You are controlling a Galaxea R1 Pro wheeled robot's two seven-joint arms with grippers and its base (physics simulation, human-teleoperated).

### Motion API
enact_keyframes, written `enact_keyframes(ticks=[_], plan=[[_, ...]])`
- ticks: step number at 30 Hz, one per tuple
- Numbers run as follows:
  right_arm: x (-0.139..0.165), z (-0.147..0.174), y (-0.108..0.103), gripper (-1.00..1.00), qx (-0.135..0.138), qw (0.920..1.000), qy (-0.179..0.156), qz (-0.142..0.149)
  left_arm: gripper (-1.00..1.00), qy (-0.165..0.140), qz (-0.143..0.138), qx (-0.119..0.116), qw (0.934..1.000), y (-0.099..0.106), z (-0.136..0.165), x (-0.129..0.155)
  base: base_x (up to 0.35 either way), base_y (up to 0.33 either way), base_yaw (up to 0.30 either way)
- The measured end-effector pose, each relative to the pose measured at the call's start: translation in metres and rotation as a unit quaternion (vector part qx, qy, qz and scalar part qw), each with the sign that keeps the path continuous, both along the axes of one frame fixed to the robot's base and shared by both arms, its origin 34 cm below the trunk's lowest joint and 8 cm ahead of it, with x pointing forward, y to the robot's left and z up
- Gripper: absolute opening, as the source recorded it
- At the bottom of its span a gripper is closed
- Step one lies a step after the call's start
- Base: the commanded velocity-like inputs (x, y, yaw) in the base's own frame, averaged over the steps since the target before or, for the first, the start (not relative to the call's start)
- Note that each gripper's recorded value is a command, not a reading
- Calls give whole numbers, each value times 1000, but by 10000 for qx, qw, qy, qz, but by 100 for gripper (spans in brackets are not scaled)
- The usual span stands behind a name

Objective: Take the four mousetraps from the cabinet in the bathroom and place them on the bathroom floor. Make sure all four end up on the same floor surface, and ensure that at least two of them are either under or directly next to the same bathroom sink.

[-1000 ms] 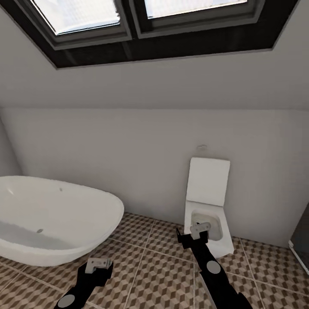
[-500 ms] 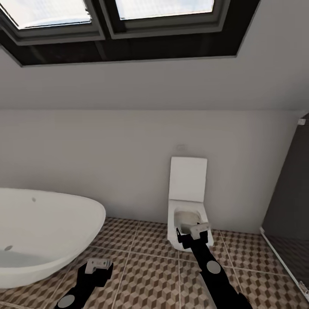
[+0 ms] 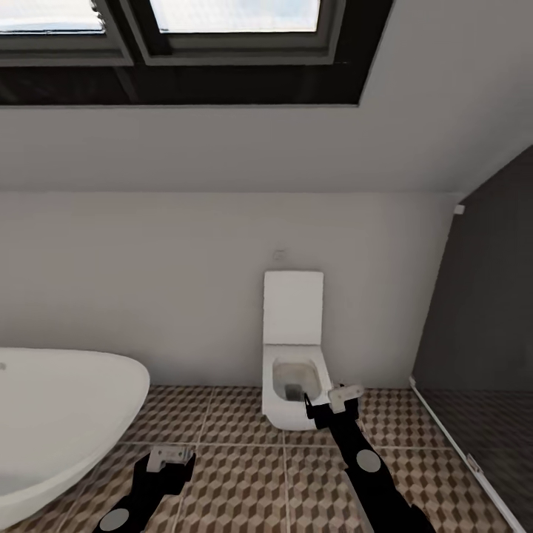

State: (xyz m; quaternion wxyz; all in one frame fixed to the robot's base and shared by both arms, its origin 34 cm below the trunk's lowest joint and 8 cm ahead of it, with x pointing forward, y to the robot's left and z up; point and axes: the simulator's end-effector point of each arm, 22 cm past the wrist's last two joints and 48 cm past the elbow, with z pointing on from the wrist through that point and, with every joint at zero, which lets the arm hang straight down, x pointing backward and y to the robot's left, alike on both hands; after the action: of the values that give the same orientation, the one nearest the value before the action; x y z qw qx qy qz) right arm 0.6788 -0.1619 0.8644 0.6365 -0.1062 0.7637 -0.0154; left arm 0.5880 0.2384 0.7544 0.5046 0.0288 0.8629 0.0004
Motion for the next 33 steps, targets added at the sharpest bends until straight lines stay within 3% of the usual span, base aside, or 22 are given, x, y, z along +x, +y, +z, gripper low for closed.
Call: enact_keyframes(ticks=[33], plan=[[0,0,0,100,-3,10000,0,0,100,-14,-7,5,10000,0,1,0,0,0,-273]])
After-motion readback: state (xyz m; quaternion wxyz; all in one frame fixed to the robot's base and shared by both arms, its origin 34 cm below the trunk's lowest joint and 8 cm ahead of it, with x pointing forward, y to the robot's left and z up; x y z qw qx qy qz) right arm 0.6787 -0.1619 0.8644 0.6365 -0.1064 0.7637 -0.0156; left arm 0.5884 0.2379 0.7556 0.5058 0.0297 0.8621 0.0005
